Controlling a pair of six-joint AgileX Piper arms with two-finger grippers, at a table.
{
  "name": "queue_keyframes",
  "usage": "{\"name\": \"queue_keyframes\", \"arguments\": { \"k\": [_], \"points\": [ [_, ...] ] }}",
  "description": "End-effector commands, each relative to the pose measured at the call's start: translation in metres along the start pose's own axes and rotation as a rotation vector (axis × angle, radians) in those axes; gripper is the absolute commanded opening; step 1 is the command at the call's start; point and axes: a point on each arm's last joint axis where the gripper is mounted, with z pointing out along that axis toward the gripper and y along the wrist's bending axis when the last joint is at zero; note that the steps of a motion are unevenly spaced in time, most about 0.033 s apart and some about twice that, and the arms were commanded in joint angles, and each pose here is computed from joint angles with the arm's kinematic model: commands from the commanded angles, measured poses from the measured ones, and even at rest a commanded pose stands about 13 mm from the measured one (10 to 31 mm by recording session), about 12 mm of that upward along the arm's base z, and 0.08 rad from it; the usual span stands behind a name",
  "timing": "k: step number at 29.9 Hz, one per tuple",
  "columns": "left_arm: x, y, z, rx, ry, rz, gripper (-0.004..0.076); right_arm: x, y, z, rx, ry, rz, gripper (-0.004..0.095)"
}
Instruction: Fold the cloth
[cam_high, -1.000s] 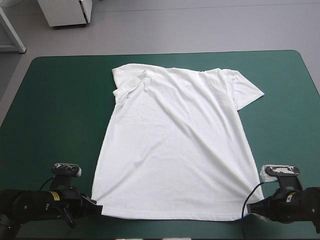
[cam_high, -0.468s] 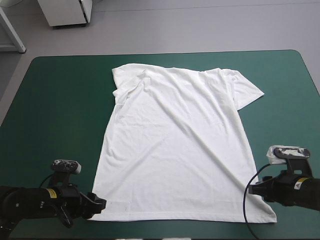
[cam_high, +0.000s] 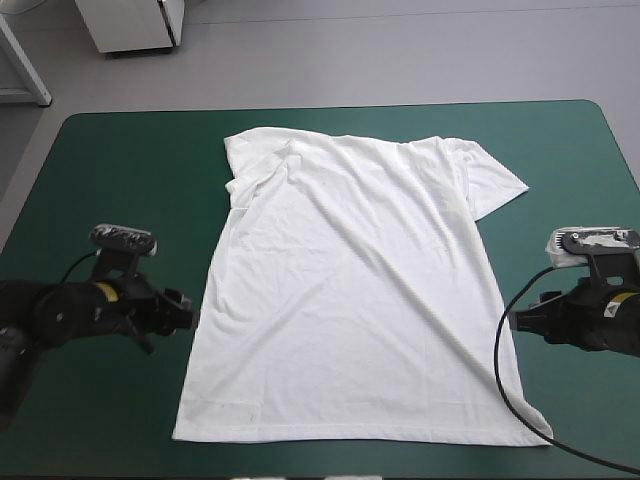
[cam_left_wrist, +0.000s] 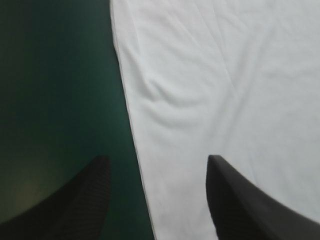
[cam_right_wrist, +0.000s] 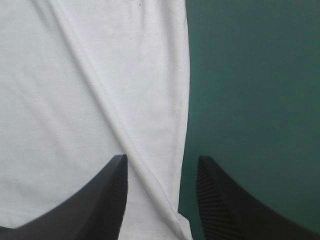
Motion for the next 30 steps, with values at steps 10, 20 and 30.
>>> {"name": "queue_keyframes", "arguments": {
  "k": [10,20,30],
  "points": [
    [-0.124,0.018,0.115,-0.010,-0.019,0.019,0.0407,-0.006,-0.001,-0.008,0.013,-0.031,-0.006,0.0414],
    [-0.176,0.031,0.176,-0.056,0.172,0.015,0.0349,-0.006,-0.002,-0.008,0.020,-0.031,0.018,0.0414],
    [-0.172,0.035,0.200,-0.059,0.234,0.015,0.0343,-0.006,-0.002,-0.008,0.020,-0.031,0.024,0.0414]
  ]
}}
